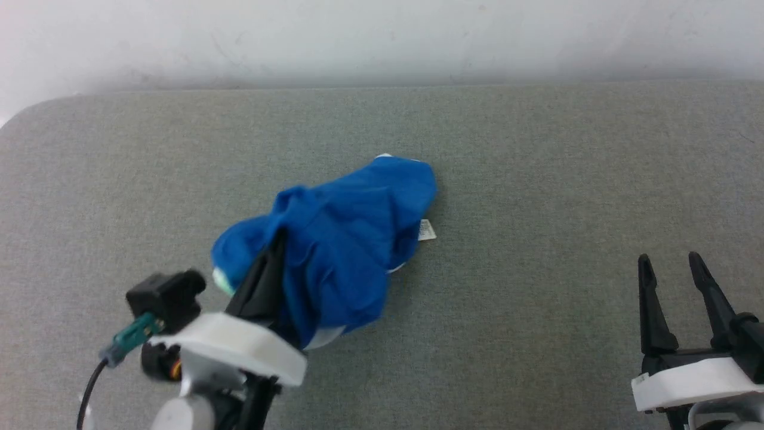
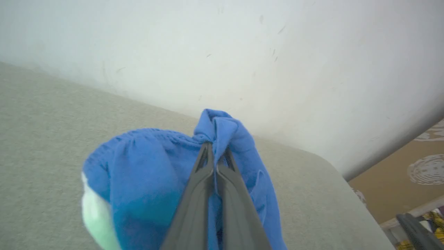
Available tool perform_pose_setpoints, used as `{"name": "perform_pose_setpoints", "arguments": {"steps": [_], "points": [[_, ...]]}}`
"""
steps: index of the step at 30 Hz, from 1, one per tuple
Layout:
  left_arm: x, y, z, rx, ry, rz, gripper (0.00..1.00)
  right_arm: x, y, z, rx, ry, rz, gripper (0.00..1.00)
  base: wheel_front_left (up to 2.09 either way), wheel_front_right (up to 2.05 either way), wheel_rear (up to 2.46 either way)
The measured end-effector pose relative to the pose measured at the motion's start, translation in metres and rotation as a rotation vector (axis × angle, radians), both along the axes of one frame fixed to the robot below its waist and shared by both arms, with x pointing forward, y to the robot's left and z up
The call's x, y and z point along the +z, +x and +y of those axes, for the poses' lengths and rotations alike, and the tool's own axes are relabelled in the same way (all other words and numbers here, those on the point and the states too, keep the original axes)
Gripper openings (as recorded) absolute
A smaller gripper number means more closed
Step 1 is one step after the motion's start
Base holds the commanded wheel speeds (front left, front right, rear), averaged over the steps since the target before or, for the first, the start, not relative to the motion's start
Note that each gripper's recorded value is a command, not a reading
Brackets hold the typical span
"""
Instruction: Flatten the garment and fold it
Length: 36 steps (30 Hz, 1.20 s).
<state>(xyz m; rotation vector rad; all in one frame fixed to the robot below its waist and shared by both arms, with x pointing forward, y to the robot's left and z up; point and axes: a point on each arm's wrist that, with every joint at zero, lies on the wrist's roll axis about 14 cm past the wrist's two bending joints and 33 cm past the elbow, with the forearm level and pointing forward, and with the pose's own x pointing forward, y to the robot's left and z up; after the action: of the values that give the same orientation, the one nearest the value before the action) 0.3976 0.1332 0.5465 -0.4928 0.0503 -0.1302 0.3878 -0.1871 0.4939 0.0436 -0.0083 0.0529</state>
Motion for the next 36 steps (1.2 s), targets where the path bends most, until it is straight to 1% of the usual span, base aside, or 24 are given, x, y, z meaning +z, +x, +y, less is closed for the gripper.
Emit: {"name": "perform_pose_setpoints", "arguments": {"steps": [2, 4, 7, 9, 11, 14, 16, 18, 19, 21, 22, 23, 24, 25, 27, 30, 33, 36], "points": [[-0.024, -0.009, 0.016, 0.034, 0.062, 0.067, 0.0, -0.001, 0.0, 0.0, 0.0, 0.0, 0.003, 1.0, 0.0, 0.0, 0.0], [-0.051, -0.023, 0.016, 0.023, 0.085, 0.159, 0.0, -0.003, 0.0, 0.0, 0.001, -0.001, 0.014, 1.0, 0.0, 0.0, 0.0], [-0.084, -0.043, -0.008, -0.081, 0.089, 0.285, 0.0, -0.006, 0.001, 0.002, 0.006, -0.002, 0.027, 1.0, 0.0, 0.0, 0.0], [-0.092, -0.049, -0.023, -0.141, 0.089, 0.317, 0.0, -0.007, 0.002, 0.003, 0.011, -0.003, 0.032, 1.0, 0.0, 0.0, 0.0], [-0.091, -0.047, -0.029, -0.162, 0.123, 0.303, 0.0, -0.008, 0.003, 0.005, 0.017, -0.004, 0.034, 1.0, 0.0, 0.0, 0.0], [-0.072, -0.034, -0.047, -0.233, 0.181, 0.214, 0.0, -0.009, 0.005, 0.008, 0.026, -0.007, 0.039, 1.0, 0.0, 0.0, 0.0], [-0.057, -0.03, -0.071, -0.321, 0.186, 0.149, 0.0, -0.008, 0.006, 0.01, 0.03, -0.006, 0.036, 1.0, 0.0, 0.0, 0.0], [-0.049, -0.034, -0.1, -0.419, 0.174, 0.115, 0.0, -0.008, 0.006, 0.01, 0.031, -0.006, 0.036, 1.0, 0.0, 0.0, 0.0], [-0.049, -0.038, -0.113, -0.466, 0.17, 0.113, 0.0, -0.008, 0.006, 0.01, 0.031, -0.006, 0.037, 1.0, 0.0, 0.0, 0.0], [-0.059, -0.049, -0.136, -0.558, 0.196, 0.135, 0.0, -0.01, 0.006, 0.01, 0.03, -0.006, 0.042, 1.0, 0.0, 0.0, 0.0], [-0.066, -0.055, -0.144, -0.591, 0.194, 0.159, 0.04, -0.011, 0.005, 0.01, 0.03, -0.006, 0.045, 1.0, 0.0, 0.0, 0.0], [-0.075, -0.062, -0.151, -0.621, 0.19, 0.187, 0.25, -0.012, 0.005, 0.01, 0.03, -0.005, 0.049, 1.0, 0.0, 0.0, 0.0], [-0.084, -0.069, -0.157, -0.65, 0.198, 0.216, 0.67, -0.013, 0.004, 0.01, 0.031, -0.004, 0.052, 1.0, 0.0, 0.0, 0.0], [-0.093, -0.074, -0.161, -0.67, 0.2, 0.242, 1.0, -0.014, 0.004, 0.01, 0.03, -0.004, 0.054, 1.0, 0.0, 0.0, 0.0], [-0.104, -0.078, -0.163, -0.676, 0.196, 0.272, 1.0, -0.015, 0.003, 0.01, 0.03, -0.004, 0.059, 1.0, 0.0, 0.0, 0.0], [-0.104, -0.076, -0.16, -0.652, 0.172, 0.263, 1.0, -0.016, 0.002, 0.009, 0.028, -0.004, 0.062, 1.0, 0.0, 0.0, 0.0], [-0.089, -0.068, -0.154, -0.617, 0.142, 0.221, 1.0, -0.016, 0.001, 0.009, 0.029, -0.005, 0.066, 1.0, 0.0, 0.0, 0.0], [-0.061, -0.058, -0.141, -0.577, 0.102, 0.158, 1.0, -0.014, 0.0, 0.012, 0.039, -0.004, 0.065, 1.0, 0.0, 0.0, 0.0]]}}
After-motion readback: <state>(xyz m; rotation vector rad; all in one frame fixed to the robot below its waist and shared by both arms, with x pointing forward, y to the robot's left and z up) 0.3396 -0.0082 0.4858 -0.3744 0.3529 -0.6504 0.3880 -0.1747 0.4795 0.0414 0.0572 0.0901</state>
